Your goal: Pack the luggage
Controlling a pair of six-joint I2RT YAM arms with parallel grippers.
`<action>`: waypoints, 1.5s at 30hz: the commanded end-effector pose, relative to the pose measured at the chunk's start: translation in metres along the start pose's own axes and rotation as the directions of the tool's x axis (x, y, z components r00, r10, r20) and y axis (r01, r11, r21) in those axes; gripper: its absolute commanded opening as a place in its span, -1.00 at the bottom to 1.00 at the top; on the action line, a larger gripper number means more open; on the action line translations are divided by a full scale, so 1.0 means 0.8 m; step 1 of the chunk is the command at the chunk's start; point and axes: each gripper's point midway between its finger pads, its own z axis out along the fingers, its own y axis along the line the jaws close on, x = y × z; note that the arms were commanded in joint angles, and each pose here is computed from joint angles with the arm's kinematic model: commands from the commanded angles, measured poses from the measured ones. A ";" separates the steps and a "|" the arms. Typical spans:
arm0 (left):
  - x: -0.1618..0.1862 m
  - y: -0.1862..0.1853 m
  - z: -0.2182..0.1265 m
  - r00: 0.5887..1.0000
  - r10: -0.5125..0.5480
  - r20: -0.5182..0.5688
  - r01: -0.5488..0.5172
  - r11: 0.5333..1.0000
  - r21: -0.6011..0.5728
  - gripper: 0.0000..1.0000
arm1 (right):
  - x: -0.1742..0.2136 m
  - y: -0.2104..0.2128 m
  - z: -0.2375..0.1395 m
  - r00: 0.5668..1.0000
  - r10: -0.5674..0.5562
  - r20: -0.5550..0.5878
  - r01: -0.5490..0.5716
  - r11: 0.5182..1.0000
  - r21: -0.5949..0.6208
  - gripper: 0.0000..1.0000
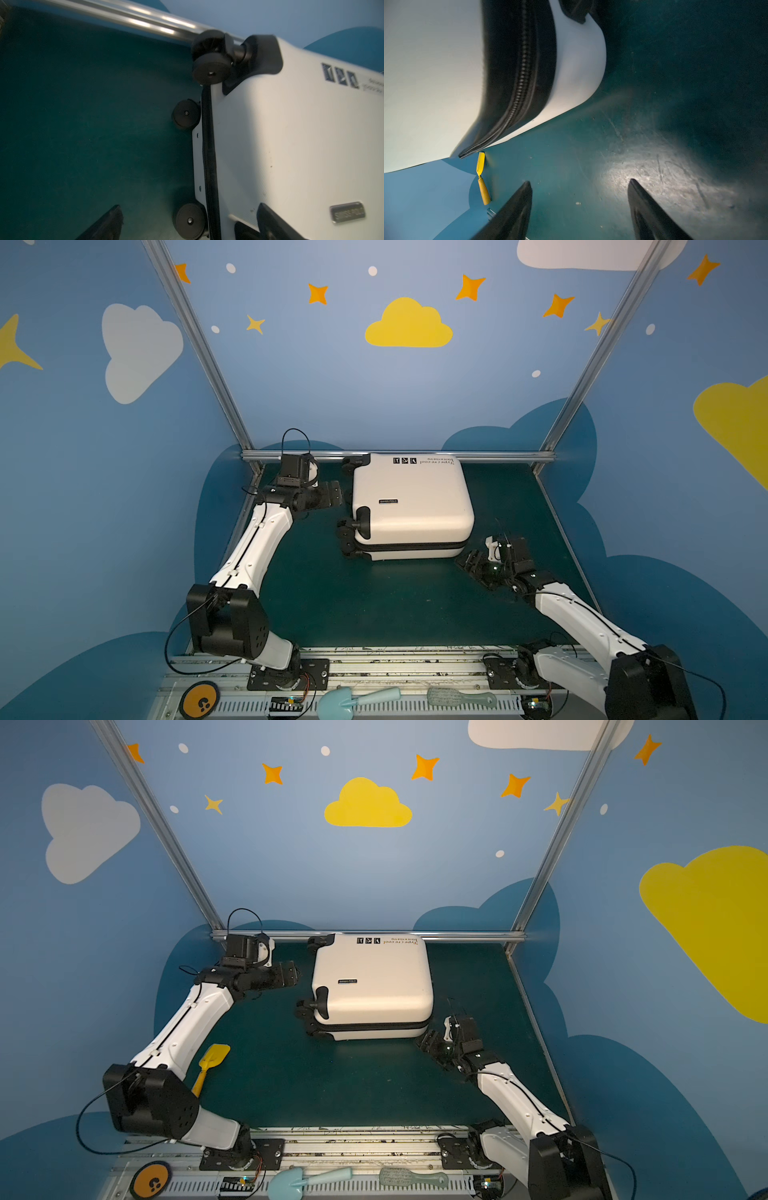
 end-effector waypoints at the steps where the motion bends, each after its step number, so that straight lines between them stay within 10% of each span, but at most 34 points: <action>1: 0.014 0.002 0.002 0.996 0.029 -0.080 -0.030 0.999 -0.011 0.99 | -0.010 0.010 0.006 1.000 0.011 0.014 -0.011 1.000 -0.015 0.43; 26: 0.121 -0.045 0.010 0.863 0.268 -0.428 -0.262 0.962 0.073 0.99 | -0.044 0.005 0.015 0.995 0.039 0.090 -0.039 0.999 -0.001 0.41; 45: 0.228 -0.161 -0.045 0.837 0.353 -0.418 -0.191 0.905 0.381 0.99 | -0.130 0.005 0.007 0.982 0.099 0.160 -0.100 0.995 -0.006 0.40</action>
